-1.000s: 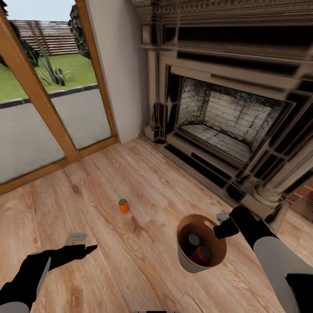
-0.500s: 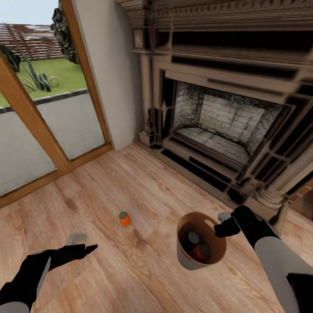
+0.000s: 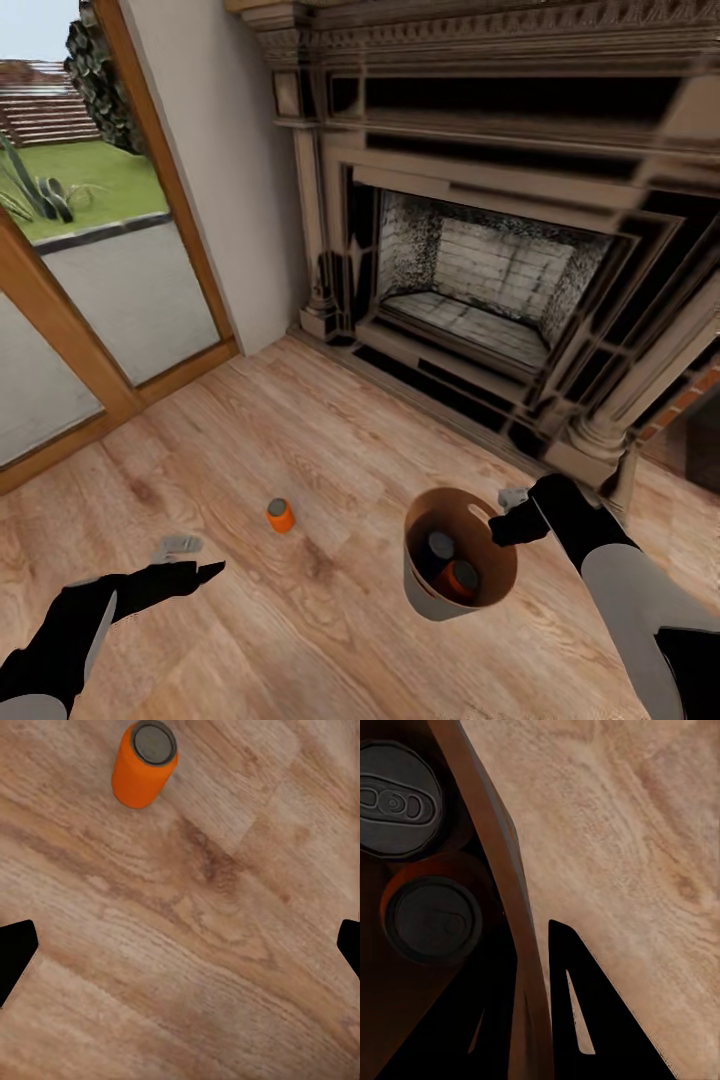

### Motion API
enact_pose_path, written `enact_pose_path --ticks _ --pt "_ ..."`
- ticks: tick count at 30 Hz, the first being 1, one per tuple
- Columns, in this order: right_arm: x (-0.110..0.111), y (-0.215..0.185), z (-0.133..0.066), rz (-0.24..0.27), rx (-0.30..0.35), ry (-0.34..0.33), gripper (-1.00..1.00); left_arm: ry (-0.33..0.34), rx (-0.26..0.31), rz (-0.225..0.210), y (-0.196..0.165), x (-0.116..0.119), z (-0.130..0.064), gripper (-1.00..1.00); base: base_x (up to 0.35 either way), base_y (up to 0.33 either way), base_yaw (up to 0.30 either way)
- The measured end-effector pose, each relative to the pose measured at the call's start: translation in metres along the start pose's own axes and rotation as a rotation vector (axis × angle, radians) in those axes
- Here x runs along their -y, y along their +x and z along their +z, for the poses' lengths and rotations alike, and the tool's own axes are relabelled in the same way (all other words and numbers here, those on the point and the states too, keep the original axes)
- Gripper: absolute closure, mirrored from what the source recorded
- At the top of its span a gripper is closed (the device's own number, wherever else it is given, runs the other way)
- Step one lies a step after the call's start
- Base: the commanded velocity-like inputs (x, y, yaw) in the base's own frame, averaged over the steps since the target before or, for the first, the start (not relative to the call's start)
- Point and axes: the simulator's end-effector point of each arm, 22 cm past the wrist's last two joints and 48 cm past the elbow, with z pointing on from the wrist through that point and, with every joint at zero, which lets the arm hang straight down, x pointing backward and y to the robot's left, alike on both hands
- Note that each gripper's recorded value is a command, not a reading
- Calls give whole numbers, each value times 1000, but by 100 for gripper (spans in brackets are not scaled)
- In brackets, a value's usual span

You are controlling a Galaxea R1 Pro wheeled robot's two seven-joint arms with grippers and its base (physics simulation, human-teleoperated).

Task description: Put the three can of soda from the living room inside the tash can in the kitchen.

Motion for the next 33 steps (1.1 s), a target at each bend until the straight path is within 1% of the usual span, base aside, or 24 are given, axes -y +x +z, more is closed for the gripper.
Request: enact_pose_path --ticks 4,13,16,17,19,20,21,24,25,27,29,30,32,33 --pt "-1 -1 -2 3 5 -4 100 15 4 3 -2 4 -1 -100 0 291 -227" --pt "-1 -3 -6 3 12 -2 100 11 11 7 -7 6 -2 -100 17 245 -211" --pt "1 -3 -7 -1 13 4 100 27 2 -10 -9 20 4 -100 155 206 -166" --pt "1 -3 -7 0 12 3 100 37 -8 -28 -12 32 10 -100 205 204 -150" --pt "0 -4 -7 2 14 1 100 36 -6 -41 -23 43 17 -100 225 203 -142" --pt "0 -4 -7 2 14 1 100 21 9 -45 -42 51 22 -100 255 200 -132" --pt "1 -4 -7 5 14 3 100 -26 33 -45 -68 53 27 -100 263 193 -130" --pt "5 -3 -8 6 14 18 100 -87 45 -42 -86 51 31 -100 290 147 -126" --pt "7 -4 -8 5 15 25 100 -100 43 -32 -90 57 34 -100 310 107 -121" --pt "9 -4 -8 7 17 33 100 -112 35 1 -94 68 40 -100 317 86 -111" --pt "7 -5 -8 20 21 26 100 -124 29 22 -95 73 43 -100 321 39 -97" --pt "7 -5 -8 28 22 23 100 -128 24 25 -94 74 44 -100 322 24 -92" --pt "9 -5 -8 27 23 32 100 -131 15 25 -92 74 44 -100 323 16 -90" --pt "11 -4 -8 27 23 39 100 -131 0 26 -89 76 45 -100 299 8 -83"
